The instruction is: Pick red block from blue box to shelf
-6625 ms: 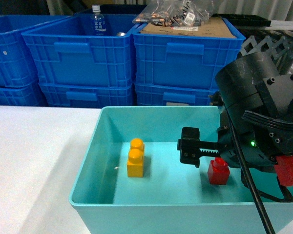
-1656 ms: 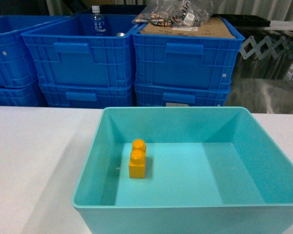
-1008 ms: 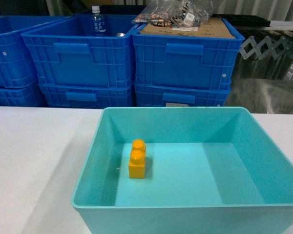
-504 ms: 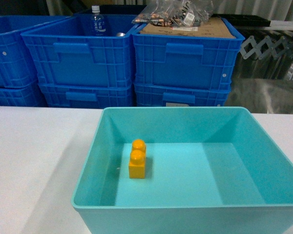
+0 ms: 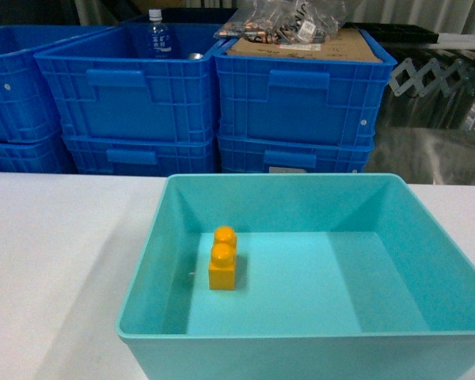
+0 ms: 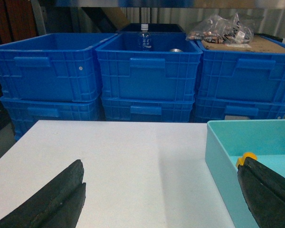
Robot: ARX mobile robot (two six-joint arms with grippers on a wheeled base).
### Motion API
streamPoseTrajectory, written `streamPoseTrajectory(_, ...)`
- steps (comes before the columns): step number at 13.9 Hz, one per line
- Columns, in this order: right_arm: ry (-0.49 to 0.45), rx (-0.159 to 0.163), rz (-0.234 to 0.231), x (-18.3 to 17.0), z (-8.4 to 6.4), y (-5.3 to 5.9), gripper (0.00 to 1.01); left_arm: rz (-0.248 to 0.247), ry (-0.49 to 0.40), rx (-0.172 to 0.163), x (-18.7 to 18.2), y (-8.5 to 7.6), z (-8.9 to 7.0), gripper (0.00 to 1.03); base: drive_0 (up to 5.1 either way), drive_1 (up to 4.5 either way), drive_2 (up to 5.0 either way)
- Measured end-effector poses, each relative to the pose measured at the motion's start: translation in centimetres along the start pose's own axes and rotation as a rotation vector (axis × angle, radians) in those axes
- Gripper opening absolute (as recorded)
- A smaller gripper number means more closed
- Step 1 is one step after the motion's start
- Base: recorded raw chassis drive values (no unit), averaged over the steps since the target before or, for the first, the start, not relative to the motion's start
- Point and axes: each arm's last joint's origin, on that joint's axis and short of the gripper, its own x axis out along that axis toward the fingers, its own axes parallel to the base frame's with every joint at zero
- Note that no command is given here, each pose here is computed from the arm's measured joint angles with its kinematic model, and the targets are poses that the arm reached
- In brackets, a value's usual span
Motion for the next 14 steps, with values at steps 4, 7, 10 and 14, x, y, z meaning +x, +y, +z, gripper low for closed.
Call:
streamPoseTrajectory(4,0.002,0.000,0.000,0.00,-0.04,0.00,0.28,0.000,0.000,0.000,0.00,0.00,0.00,0.98,0.0,0.00,0.0)
streamPoseTrajectory(7,0.002,0.000,0.000,0.00,-0.04,0.00,0.28,0.000,0.000,0.000,0.00,0.00,0.00,0.98,0.0,0.00,0.0)
streamPoseTrajectory(10,0.002,0.000,0.000,0.00,-0.04,0.00,0.28,0.000,0.000,0.000,0.00,0.00,0.00,0.98,0.0,0.00,0.0)
streamPoseTrajectory(14,0.002,0.000,0.000,0.00,-0.05,0.00,0.28,0.002,0.000,0.000,0.00,0.01,0.00,0.98,-1.5,-1.49,-1.5)
